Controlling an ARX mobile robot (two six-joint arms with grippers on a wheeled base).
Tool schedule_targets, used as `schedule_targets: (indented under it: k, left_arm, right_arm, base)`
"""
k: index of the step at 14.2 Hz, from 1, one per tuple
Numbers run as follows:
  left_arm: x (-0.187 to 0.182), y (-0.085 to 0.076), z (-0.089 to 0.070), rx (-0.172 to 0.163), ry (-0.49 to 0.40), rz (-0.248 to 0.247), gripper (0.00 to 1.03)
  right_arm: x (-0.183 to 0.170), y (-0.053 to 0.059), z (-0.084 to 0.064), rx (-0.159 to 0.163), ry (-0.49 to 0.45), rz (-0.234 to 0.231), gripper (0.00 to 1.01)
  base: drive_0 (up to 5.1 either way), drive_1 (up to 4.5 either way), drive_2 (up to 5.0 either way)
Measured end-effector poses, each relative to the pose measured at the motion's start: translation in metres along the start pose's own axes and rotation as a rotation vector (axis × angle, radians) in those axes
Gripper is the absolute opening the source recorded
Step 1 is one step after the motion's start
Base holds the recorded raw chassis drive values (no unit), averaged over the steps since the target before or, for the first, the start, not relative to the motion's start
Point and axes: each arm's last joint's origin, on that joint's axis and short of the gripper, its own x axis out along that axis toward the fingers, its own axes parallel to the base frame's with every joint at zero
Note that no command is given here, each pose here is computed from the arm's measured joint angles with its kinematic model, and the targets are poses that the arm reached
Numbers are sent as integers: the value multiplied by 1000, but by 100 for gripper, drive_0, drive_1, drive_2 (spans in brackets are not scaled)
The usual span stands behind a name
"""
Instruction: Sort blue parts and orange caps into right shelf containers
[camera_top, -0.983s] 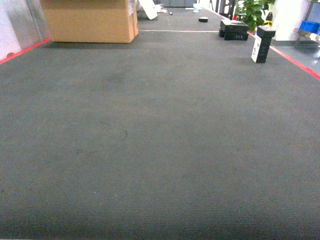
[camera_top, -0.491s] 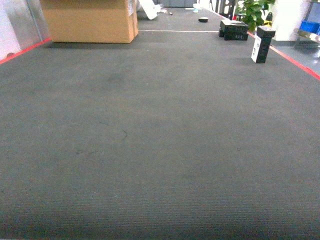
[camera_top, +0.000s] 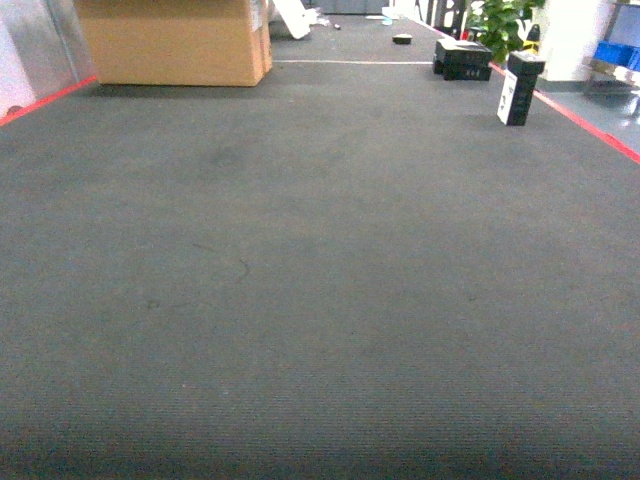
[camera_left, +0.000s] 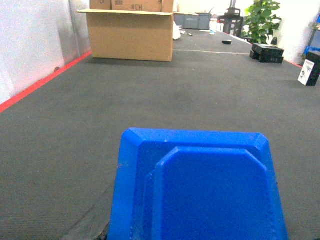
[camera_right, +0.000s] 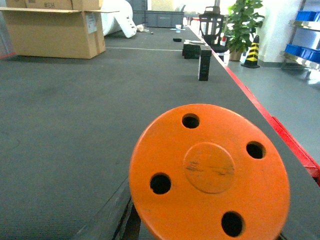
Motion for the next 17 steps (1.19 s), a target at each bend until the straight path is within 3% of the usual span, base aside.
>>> schedule_targets:
  k: [17]
  left_arm:
    - [0,0,0,0,0,-2,43]
  right_arm:
    - [0,0,0,0,0,0,44]
  base:
    - [-167,-167,-167]
